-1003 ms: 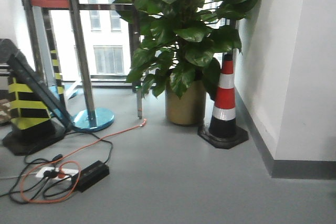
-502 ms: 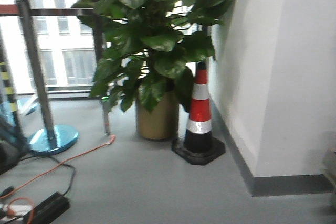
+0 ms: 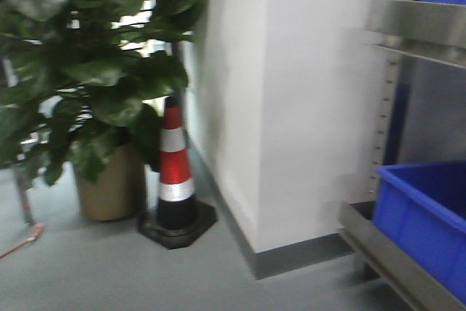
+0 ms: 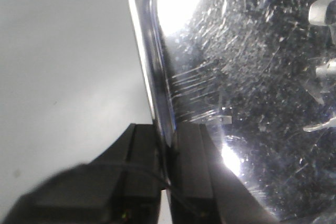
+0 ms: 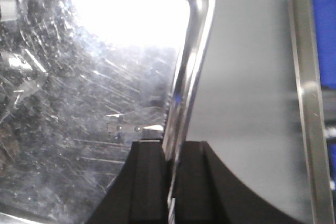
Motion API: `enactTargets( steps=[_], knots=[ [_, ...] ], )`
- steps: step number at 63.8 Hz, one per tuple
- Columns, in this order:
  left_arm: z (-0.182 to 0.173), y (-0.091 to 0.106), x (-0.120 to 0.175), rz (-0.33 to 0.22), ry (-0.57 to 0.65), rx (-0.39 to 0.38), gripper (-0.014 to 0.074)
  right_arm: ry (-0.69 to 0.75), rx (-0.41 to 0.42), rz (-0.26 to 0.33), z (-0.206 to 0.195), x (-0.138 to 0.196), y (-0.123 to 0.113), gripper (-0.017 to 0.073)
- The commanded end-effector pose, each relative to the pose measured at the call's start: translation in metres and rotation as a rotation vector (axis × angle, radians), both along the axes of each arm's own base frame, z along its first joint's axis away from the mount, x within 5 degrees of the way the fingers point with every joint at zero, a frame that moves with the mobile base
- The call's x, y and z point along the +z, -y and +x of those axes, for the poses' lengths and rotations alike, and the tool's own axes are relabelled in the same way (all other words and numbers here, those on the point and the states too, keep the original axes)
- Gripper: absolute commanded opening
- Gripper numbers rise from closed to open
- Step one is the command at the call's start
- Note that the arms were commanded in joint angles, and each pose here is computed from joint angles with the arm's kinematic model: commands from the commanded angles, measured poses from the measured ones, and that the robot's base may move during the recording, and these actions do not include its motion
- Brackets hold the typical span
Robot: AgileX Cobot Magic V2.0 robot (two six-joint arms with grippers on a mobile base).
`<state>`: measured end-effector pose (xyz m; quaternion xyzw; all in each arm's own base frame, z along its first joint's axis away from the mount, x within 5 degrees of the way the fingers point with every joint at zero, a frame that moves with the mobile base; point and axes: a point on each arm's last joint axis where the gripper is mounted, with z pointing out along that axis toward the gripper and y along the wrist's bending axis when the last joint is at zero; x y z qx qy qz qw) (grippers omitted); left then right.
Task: Stack silver trays without gaps
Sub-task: 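Carry the tray in both grippers while driving across the room, then drive up to the rack holding the larger silver tray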
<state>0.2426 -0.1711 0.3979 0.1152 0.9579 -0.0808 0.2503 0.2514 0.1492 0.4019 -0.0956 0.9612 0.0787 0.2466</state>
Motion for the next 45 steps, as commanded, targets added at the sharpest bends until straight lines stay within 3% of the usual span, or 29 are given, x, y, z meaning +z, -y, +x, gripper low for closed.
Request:
enactTargets(
  steps=[1,45],
  knots=[
    [-0.0127,-0.008,0.015,0.02,0.014,-0.026,-0.0048,0.047,0.008,-0.003,-0.0118,0.0191,0.0095,0.0056],
    [-0.0127,-0.008,0.015,0.02,0.014,-0.026,-0.0048,0.047,0.008,-0.003,-0.0118,0.0191,0.0095,0.0056]
  ],
)
